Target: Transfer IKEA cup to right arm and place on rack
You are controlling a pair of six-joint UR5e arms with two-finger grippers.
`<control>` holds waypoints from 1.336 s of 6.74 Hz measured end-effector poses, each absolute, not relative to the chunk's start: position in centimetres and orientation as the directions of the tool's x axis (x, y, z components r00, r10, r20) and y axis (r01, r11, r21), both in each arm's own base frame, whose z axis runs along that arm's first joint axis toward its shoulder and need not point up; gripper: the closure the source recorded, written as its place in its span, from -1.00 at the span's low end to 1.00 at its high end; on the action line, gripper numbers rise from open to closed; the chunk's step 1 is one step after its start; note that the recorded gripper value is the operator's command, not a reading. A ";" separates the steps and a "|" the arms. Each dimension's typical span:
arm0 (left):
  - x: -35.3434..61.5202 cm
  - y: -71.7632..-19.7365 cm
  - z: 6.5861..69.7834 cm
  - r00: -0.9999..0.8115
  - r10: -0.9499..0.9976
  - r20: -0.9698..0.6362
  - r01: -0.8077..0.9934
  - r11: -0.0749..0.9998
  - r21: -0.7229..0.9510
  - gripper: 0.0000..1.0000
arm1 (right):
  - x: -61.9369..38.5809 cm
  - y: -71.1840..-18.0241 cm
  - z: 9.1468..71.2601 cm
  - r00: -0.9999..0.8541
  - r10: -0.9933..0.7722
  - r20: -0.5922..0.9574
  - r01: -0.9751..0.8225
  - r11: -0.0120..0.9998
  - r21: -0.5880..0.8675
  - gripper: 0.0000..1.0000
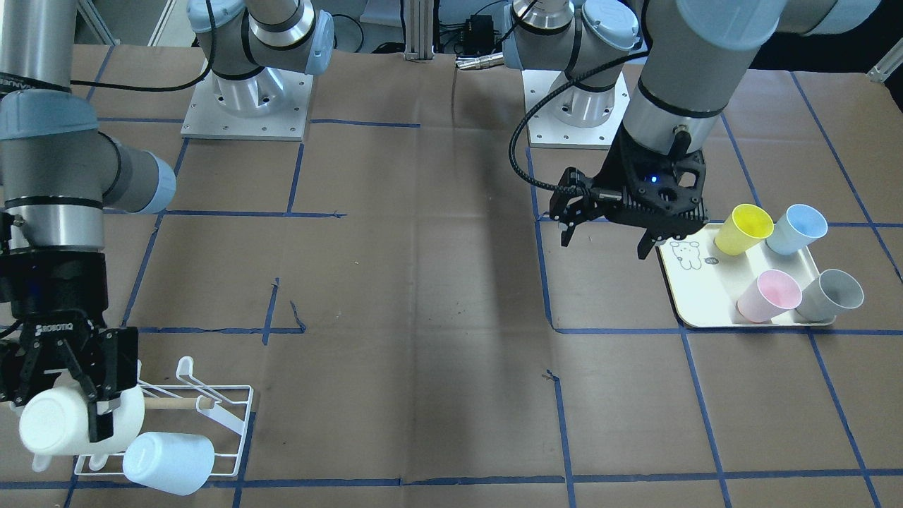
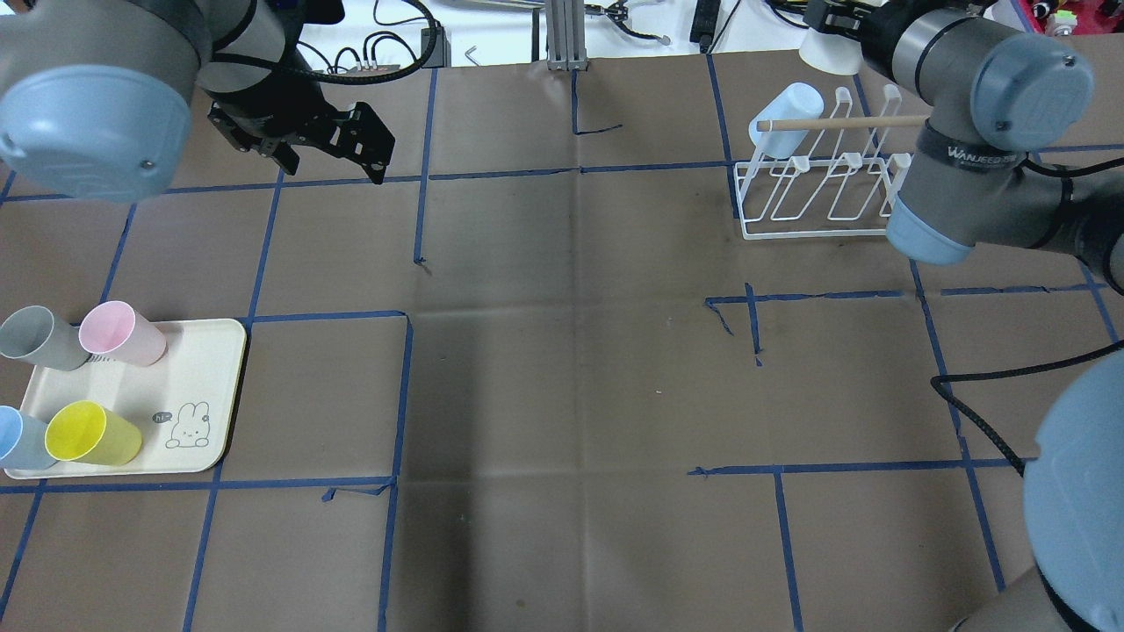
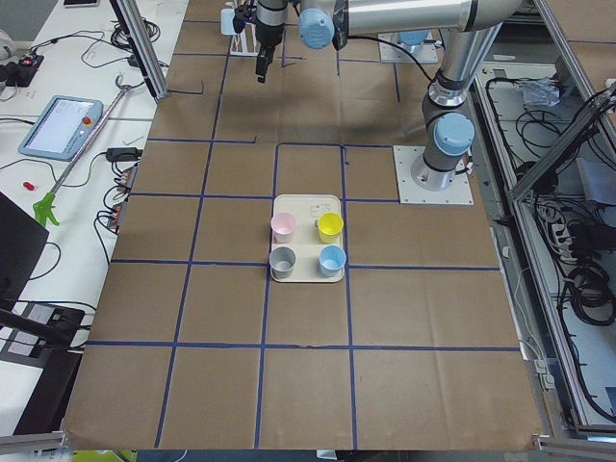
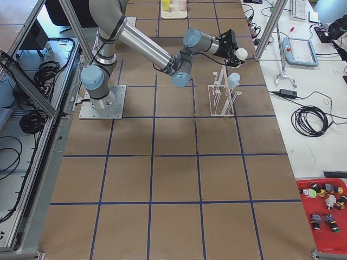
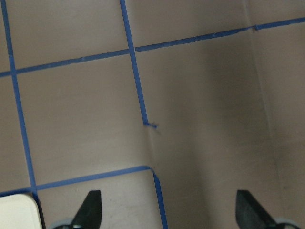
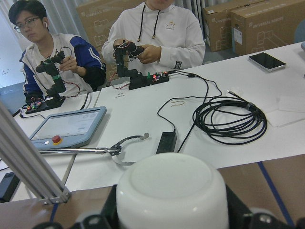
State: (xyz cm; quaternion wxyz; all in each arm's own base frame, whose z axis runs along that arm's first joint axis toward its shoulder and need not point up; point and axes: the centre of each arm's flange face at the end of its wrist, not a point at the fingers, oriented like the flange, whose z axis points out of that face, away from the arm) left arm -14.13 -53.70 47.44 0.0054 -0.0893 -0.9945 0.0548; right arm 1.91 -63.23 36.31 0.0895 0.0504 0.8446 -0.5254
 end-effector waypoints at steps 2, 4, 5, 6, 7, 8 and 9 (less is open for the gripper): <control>-13.6 -52.9 48.7 -0.986 0.170 0.003 0.169 0.983 -0.067 -0.98 | -2.8 -65.6 34.7 -0.995 -0.007 -0.102 0.090 0.419 -0.904 0.81; -12.9 -52.8 48.6 -0.987 0.160 -0.007 0.160 0.985 -0.057 -0.98 | -4.9 -67.7 32.8 -0.999 -0.009 -0.041 0.033 0.410 -0.911 0.81; -12.1 -52.4 48.0 -0.989 0.145 -0.011 0.145 0.988 -0.045 -0.98 | -5.4 -68.1 31.8 -1.000 -0.007 -0.027 0.022 0.415 -0.910 0.81; -11.4 -51.5 47.5 -0.991 0.130 -0.011 0.131 0.991 -0.039 -0.98 | -5.8 -68.3 31.0 -1.000 -0.003 -0.020 0.017 0.419 -0.908 0.81; -11.1 -50.7 47.6 -0.992 0.123 -0.014 0.124 0.991 -0.044 -0.98 | -6.1 -68.1 30.2 -1.000 0.000 -0.018 0.016 0.429 -0.903 0.81; -11.1 -50.5 48.0 -0.993 0.119 -0.017 0.119 0.991 -0.052 -0.98 | -6.1 -67.6 29.4 -1.000 0.003 -0.019 0.019 0.441 -0.897 0.81; -11.2 -50.4 48.3 -0.994 0.107 -0.018 0.108 0.993 -0.056 -0.98 | -6.1 -67.2 28.9 -1.000 0.005 -0.020 0.020 0.446 -0.895 0.81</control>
